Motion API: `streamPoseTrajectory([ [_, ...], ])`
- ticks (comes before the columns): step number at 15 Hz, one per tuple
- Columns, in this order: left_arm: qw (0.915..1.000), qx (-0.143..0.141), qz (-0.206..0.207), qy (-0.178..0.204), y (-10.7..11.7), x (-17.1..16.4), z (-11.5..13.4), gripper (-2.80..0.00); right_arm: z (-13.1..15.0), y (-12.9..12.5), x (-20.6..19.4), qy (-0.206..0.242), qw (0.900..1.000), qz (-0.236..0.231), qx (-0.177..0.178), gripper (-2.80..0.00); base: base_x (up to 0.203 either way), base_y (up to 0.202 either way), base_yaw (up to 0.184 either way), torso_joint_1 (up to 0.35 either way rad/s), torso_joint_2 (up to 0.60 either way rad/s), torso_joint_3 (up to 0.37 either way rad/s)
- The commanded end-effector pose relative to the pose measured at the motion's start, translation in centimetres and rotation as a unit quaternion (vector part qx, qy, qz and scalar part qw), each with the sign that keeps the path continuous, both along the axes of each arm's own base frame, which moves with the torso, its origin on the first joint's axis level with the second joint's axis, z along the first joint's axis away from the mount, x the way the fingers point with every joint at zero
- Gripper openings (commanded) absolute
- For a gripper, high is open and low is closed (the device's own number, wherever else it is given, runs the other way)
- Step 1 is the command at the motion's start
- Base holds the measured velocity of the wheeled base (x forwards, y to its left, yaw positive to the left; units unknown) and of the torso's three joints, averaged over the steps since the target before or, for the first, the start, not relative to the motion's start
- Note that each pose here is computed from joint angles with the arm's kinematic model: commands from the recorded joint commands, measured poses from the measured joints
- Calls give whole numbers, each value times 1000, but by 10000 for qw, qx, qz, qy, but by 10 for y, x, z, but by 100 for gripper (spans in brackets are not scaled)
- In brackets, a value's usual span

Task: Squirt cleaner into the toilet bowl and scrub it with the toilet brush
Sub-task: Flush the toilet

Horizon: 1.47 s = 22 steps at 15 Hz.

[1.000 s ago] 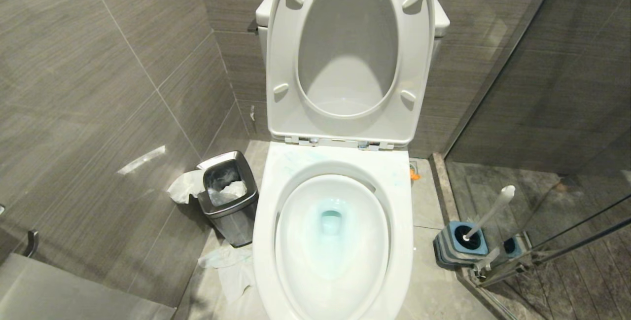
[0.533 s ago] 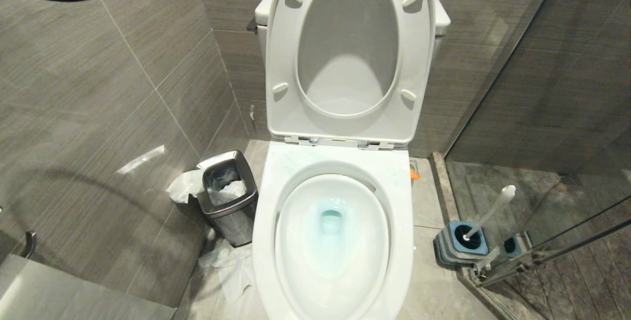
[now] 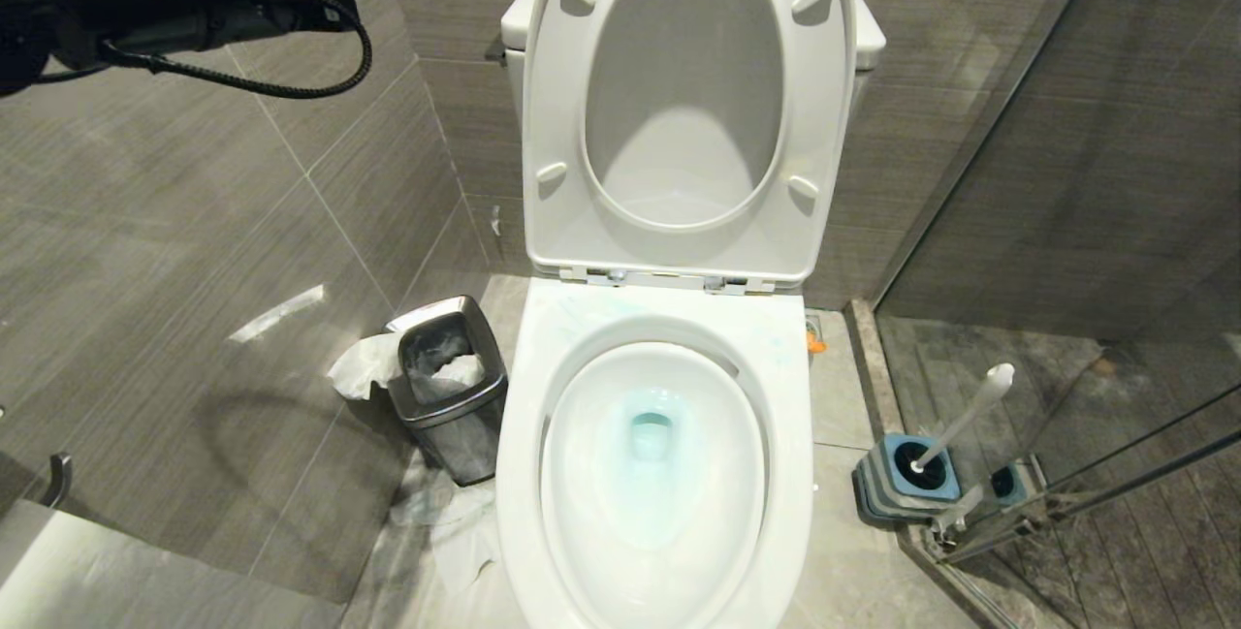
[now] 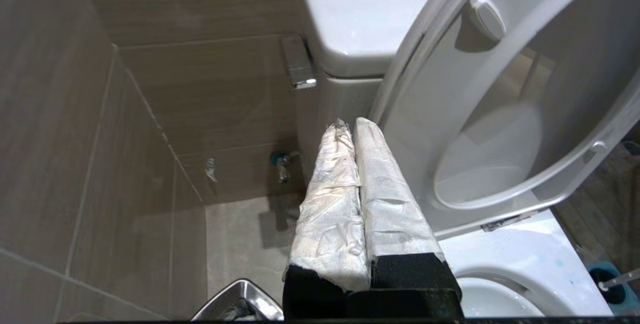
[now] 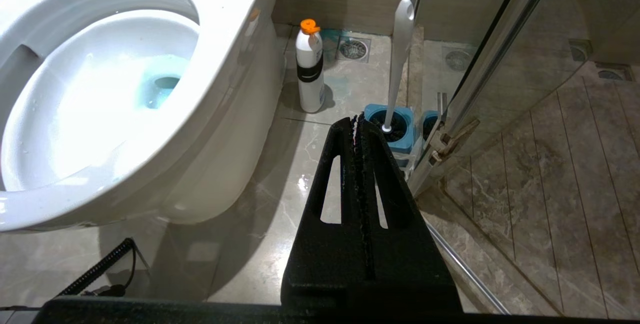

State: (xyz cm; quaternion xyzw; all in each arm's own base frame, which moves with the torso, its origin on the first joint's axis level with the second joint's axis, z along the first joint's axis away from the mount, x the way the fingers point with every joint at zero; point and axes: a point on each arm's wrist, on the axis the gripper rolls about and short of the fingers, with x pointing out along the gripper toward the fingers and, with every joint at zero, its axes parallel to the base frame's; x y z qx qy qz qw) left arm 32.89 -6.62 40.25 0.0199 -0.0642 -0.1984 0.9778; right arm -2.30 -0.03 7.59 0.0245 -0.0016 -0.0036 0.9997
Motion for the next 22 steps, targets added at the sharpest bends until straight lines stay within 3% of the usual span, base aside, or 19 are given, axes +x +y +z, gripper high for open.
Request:
streamPoseTrajectory([
  [1,9999,22,-58,79,-6,8,-7,-280,0,0,0,7,10000,-2,1,-280,0,0,0,0,0,0],
  [4,9999,-17,-47,-130,-8,9,-4,-280,0,0,0,7,10000,1,1,-280,0,0,0,0,0,0],
  [8,9973,-224,379,-585,-18,19,-4,-280,0,0,0,0,10000,-2,1,-280,0,0,0,0,0,0],
  [18,9927,-408,698,-891,-21,15,3,-280,0,0,0,7,10000,-2,1,-280,0,0,0,3,2,-130],
  [20,9886,-522,702,-1229,-20,13,10,-280,0,0,0,4,10000,1,1,-280,0,0,0,-2,2,-198],
  [22,9790,-776,679,-1761,-24,9,20,-280,0,0,0,7,10000,-2,1,-280,0,0,0,3,0,-200],
])
